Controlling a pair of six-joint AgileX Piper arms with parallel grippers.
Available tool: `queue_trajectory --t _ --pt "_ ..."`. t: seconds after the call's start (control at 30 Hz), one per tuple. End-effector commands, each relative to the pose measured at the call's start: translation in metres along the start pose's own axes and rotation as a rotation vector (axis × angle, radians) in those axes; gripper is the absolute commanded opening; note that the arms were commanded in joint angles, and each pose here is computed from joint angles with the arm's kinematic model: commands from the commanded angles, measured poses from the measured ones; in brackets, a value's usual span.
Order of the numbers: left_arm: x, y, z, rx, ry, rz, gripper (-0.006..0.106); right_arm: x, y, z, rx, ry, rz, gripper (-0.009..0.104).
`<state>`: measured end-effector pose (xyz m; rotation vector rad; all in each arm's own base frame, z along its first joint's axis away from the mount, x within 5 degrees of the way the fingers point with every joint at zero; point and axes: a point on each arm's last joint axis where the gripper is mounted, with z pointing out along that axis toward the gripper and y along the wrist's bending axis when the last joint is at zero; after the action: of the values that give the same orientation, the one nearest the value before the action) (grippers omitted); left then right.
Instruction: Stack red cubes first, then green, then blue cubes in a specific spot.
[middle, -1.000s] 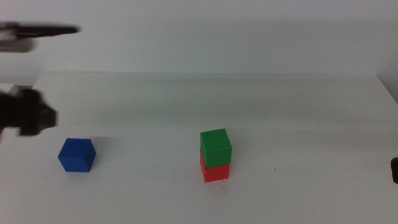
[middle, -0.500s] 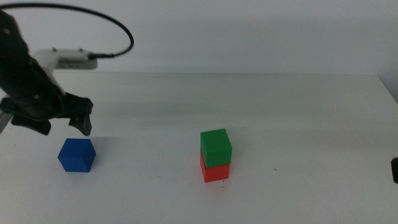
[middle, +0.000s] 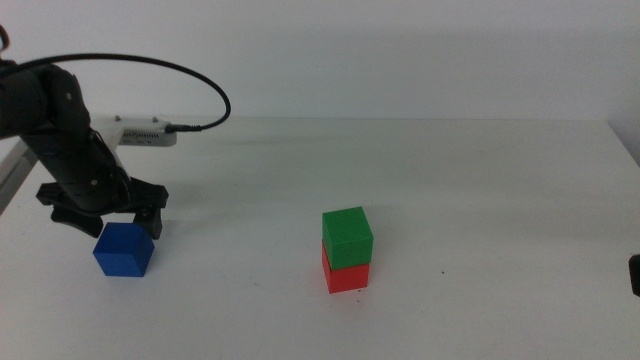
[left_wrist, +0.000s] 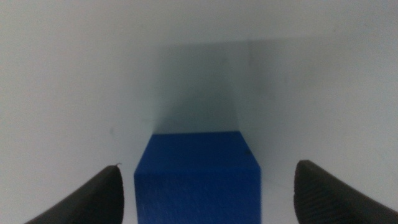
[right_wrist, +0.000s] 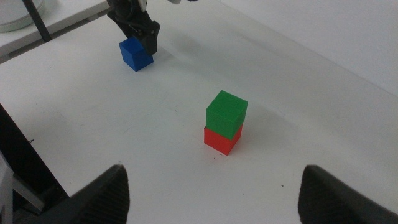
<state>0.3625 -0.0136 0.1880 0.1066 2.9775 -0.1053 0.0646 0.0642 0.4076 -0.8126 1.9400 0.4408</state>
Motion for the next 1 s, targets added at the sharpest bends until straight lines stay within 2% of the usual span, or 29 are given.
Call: queue_trajectory --t 0.0,0.17,0.27,0.4,0.43,0.5,0.57,0.67,0.8,0.9,0.97 --pt "-0.004 0.002 0.006 -0.005 -0.011 0.001 0.094 0.001 0.0 0.0 -0.002 -0.004 -0.01 0.091" --pt "-0.003 0.005 0.022 0.001 0.026 0.007 0.086 0.001 0.0 0.0 -0.002 -0.004 -0.01 0.091" --pt "-0.003 0.005 0.024 0.003 0.035 0.006 0.076 0.001 0.0 0.0 -0.002 -0.004 -0.01 0.091" --pt "0.001 0.005 0.024 0.007 0.075 -0.013 0.042 0.001 0.0 0.0 -0.002 -0.004 -0.01 0.091" --pt "0.002 0.005 0.023 0.012 0.089 -0.019 0.029 0.001 0.0 0.0 -0.002 -0.004 -0.01 0.091" --pt "0.004 0.001 0.019 0.047 0.1 -0.044 0.011 0.001 0.0 0.0 -0.002 -0.004 -0.01 0.091" --pt "0.005 -0.009 0.006 0.098 0.086 -0.074 -0.002 0.001 0.0 0.0 -0.002 -0.004 -0.01 0.091" --pt "0.008 -0.047 -0.035 0.077 -0.012 -0.042 -0.002 0.001 0.0 0.0 -0.002 -0.004 -0.01 0.091" --pt "0.021 -0.132 -0.101 -0.051 -0.157 -0.06 -0.002 0.001 0.0 0.0 -0.002 -0.004 -0.01 0.091" --pt "0.035 -0.186 -0.13 -0.039 -0.186 -0.188 -0.002 0.001 0.0 0.0 -0.002 -0.004 -0.01 0.091" --pt "0.042 -0.215 -0.137 0.001 -0.212 -0.205 -0.002 0.001 0.0 0.0 -0.002 -0.004 -0.01 0.091"
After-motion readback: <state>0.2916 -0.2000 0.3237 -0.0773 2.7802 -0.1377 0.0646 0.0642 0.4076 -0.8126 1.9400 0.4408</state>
